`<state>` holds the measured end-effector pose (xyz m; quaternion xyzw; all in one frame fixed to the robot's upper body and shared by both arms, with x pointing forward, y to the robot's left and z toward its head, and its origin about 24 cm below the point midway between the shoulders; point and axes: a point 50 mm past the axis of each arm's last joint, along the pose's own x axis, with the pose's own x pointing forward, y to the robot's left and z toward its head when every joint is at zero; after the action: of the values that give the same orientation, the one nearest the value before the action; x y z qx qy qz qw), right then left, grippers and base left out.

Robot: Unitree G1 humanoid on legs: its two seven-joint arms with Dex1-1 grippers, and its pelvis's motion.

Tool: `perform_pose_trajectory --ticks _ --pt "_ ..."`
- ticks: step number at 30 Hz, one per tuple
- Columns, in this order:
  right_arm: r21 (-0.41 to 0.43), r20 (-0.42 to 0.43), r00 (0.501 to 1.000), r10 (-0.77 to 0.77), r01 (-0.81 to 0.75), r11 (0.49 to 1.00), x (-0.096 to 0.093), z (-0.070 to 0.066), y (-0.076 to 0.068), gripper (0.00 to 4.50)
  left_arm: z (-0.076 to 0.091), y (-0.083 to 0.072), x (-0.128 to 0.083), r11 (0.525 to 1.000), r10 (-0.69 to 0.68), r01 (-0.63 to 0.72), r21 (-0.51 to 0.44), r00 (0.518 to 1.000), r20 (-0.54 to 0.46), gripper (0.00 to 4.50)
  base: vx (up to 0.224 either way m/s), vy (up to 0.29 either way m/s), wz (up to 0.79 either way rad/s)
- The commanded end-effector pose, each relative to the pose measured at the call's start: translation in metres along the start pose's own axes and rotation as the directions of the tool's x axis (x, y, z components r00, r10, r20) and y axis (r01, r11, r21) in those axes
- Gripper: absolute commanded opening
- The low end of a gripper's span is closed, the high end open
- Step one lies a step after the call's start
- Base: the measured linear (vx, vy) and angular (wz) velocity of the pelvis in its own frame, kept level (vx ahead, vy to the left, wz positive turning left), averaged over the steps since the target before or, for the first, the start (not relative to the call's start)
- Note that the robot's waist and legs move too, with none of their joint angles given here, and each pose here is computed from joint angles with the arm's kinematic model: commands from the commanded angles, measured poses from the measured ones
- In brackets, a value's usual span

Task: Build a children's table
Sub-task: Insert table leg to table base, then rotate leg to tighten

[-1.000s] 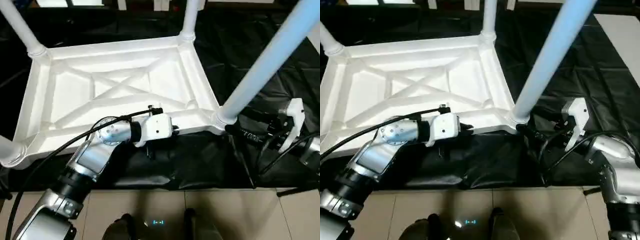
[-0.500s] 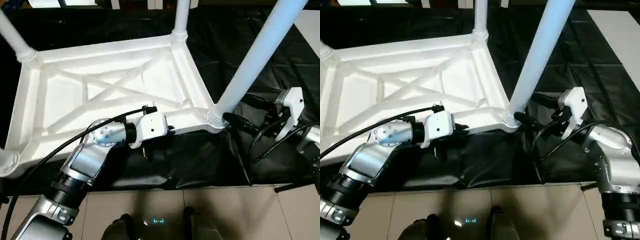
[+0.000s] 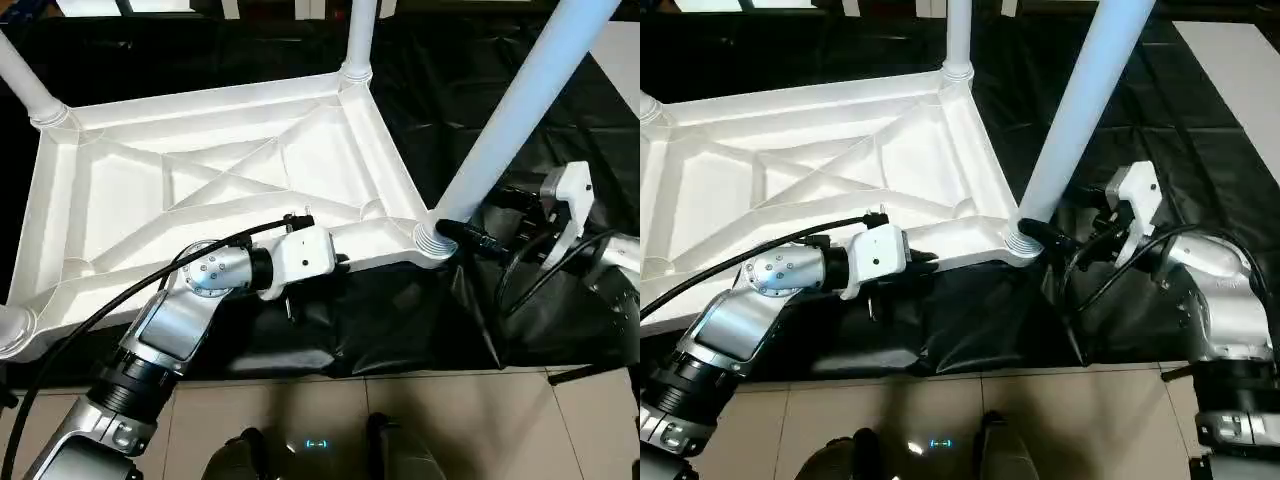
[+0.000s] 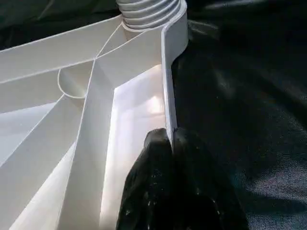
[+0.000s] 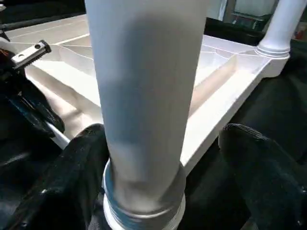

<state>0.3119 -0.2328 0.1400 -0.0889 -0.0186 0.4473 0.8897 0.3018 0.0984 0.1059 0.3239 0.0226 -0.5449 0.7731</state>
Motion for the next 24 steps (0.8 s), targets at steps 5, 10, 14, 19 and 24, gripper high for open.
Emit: perform_pose_trajectory --ticks 5,10,14,19,24 --pt "-0.006 -0.007 0.999 0.049 -0.049 0.999 0.005 0.0 -0.001 3.92 -0.026 -0.024 0.006 0.991 -0.078 0.07 -0.111 0.994 -0.071 0.0 0.0 0.0 0.0" --pt "-0.008 -0.026 0.997 0.074 -0.075 0.997 0.01 -0.003 -0.003 3.92 -0.025 -0.024 0.006 0.991 -0.083 0.075 -0.11 0.994 -0.069 0.0 0.0 0.0 0.0" --pt "-0.016 -0.041 0.993 0.109 -0.11 0.994 0.014 -0.004 -0.004 3.76 -0.026 -0.025 0.005 0.991 -0.094 0.086 -0.107 0.993 -0.069 0.0 0.0 0.0 0.0" --pt "-0.017 -0.039 0.993 0.115 -0.116 0.993 0.015 -0.002 -0.005 3.48 -0.026 -0.026 0.004 0.991 -0.094 0.086 -0.107 0.993 -0.07 0.0 0.0 0.0 0.0" --pt "-0.021 -0.037 0.992 0.123 -0.124 0.992 0.016 -0.002 -0.006 3.04 -0.026 -0.026 0.004 0.99 -0.097 0.089 -0.108 0.993 -0.07 0.0 0.0 0.0 0.0"
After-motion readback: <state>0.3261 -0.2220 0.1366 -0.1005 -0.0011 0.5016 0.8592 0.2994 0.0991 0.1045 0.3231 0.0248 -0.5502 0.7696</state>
